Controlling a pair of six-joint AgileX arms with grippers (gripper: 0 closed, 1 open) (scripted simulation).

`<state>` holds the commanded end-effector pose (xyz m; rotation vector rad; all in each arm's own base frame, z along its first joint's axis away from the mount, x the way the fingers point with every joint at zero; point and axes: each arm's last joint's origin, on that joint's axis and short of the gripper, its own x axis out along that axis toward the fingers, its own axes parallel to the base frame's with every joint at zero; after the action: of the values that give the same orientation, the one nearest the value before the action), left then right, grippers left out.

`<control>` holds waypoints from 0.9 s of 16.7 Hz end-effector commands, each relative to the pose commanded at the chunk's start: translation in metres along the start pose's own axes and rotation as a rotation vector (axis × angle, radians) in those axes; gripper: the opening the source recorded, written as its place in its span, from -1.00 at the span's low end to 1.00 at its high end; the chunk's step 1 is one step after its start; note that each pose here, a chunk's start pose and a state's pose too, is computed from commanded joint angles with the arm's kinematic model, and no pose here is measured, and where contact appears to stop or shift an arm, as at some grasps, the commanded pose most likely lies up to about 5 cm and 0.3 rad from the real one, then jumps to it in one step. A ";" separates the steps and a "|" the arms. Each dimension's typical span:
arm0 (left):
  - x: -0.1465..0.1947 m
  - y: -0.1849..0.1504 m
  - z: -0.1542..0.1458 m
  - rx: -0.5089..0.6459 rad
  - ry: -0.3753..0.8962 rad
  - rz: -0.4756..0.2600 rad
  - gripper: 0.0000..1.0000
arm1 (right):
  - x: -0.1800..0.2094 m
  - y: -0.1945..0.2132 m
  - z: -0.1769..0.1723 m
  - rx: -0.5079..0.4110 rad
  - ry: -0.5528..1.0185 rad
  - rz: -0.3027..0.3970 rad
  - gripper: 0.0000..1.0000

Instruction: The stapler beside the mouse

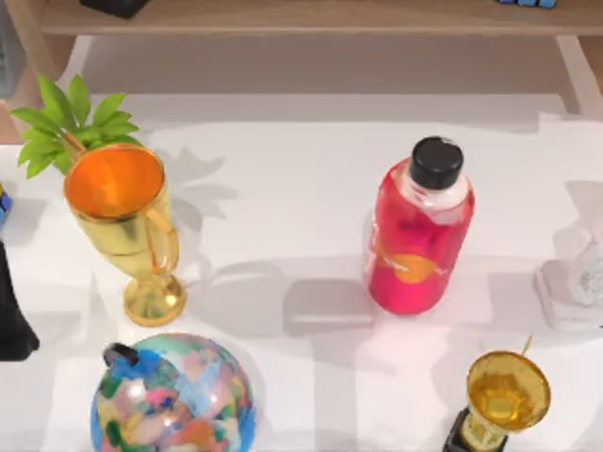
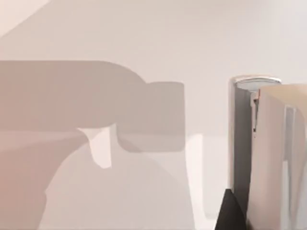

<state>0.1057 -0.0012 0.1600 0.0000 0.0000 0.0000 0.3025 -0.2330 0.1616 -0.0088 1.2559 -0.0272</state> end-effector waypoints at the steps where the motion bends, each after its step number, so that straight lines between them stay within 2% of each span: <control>1: 0.000 0.000 0.000 0.000 0.000 0.000 1.00 | 0.000 -0.001 0.001 0.000 -0.006 -0.004 -1.00; 8: 0.000 0.000 0.000 0.000 0.000 0.000 1.00 | 0.005 -0.002 0.006 -0.005 -0.045 -0.013 -1.00; 15: 0.000 0.000 0.000 0.000 0.000 0.000 1.00 | 0.030 0.003 -0.003 0.004 0.016 0.037 -1.00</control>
<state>0.1057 -0.0012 0.1600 0.0000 0.0000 0.0000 0.3087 -0.2309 0.1315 0.0181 1.2715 0.0018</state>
